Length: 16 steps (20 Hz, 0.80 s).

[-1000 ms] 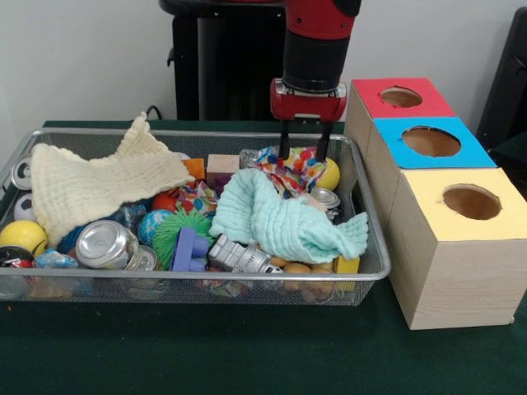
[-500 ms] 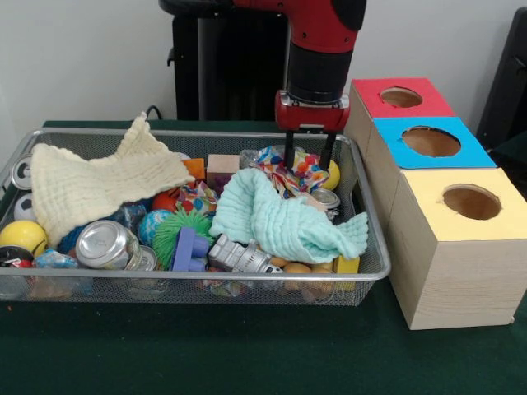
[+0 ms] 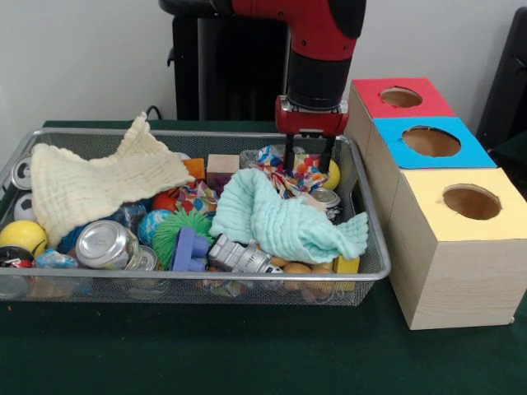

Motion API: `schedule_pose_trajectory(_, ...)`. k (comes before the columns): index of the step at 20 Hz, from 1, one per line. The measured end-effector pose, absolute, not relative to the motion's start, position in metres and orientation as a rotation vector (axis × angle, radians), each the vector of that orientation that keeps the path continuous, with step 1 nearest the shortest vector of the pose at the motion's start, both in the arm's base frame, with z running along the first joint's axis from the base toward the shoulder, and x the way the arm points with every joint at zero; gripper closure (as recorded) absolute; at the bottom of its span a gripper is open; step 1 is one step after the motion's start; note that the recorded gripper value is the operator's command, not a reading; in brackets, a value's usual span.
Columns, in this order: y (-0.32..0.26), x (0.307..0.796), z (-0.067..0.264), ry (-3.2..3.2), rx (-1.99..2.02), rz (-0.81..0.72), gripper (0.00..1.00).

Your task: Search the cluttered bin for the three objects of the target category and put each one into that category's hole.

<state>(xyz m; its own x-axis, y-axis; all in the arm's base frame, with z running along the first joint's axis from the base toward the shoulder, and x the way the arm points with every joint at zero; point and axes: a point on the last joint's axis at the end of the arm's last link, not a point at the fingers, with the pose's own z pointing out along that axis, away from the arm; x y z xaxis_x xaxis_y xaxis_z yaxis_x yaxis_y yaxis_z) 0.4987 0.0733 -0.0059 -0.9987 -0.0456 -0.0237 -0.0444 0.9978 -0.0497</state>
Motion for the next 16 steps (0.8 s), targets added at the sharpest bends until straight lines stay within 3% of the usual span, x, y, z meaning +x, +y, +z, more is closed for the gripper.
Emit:
schedule_pose_trajectory(4, 0.0734, 0.4994, -0.006, 3.11, -0.07, -0.078, 0.0)
schedule_pose_trajectory(5, 0.0739, 0.4989, -0.0063, 3.11, -0.073, -0.079, 1.0)
schedule_pose_trajectory(16, 0.0785, 0.4964, -0.007, 3.112, -0.092, -0.087, 1.0)
